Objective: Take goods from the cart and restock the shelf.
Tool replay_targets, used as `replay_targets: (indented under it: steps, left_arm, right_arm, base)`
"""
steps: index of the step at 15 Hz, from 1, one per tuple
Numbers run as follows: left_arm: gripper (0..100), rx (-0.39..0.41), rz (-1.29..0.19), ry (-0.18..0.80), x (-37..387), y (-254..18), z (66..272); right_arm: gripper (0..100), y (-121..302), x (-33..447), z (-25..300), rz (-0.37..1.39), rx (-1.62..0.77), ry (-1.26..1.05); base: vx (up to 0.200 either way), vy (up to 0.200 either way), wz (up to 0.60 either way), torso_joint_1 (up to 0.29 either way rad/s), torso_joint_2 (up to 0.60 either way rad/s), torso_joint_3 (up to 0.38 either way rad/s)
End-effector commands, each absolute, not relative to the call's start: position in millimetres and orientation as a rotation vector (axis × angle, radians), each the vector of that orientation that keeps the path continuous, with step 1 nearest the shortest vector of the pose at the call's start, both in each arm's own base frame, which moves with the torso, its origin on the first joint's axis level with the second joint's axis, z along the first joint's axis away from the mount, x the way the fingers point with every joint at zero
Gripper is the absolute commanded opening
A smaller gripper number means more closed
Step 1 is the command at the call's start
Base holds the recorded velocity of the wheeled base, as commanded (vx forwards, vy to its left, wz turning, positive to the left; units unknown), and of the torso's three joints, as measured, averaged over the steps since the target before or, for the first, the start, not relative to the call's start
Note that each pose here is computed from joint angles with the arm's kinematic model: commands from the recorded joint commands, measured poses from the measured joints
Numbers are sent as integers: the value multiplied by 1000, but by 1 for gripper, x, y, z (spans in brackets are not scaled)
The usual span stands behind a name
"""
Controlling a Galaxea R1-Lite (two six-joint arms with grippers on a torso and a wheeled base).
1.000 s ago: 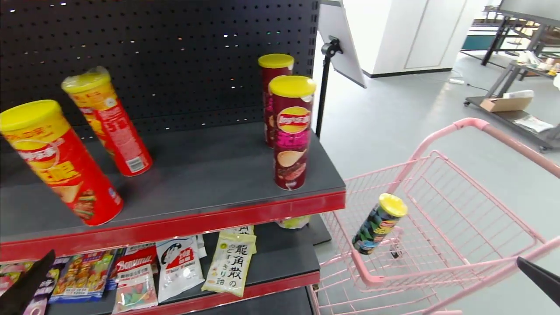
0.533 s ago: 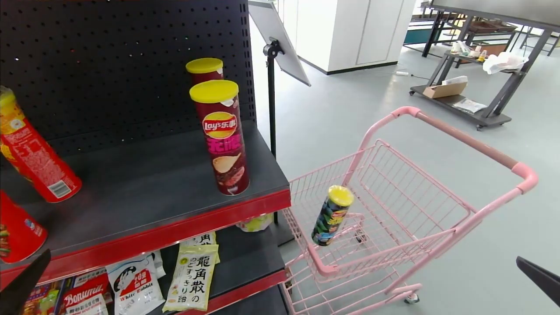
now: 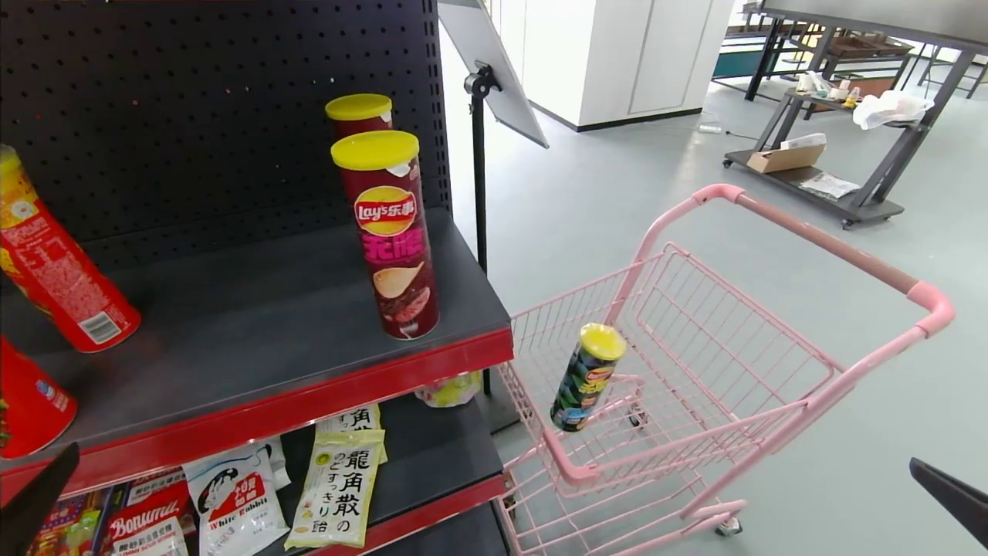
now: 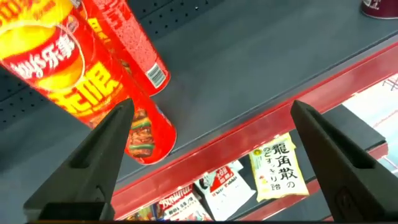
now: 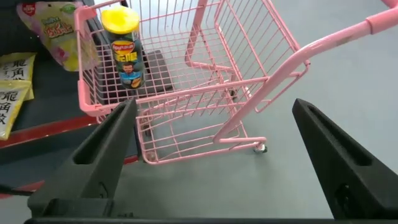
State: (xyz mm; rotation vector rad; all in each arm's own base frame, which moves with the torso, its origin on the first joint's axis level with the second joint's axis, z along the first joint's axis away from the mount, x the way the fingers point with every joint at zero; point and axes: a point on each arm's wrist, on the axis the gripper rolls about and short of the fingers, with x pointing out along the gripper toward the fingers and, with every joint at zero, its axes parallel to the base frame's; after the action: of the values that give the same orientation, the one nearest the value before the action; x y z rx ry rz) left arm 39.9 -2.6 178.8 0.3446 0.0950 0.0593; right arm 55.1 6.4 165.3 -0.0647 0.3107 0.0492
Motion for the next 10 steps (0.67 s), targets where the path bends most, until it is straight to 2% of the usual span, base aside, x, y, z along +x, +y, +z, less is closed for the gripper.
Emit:
replay_targets:
  steps: [1, 6, 10]
  left_arm:
    - [100, 343, 61, 85, 38, -2, 179]
    - [100, 347, 66, 52, 30, 0, 177]
    - [100, 355, 52, -27, 15, 3, 178]
  right_arm:
    - [100, 6, 55, 165, 49, -66, 311]
    - [100, 6, 54, 162, 49, -67, 318]
    - [100, 7, 55, 162, 52, -69, 321]
  base:
    - [0, 0, 0, -134, 383, 232]
    - [0, 0, 0, -175, 491, 315]
    - [0, 0, 0, -174, 546, 367]
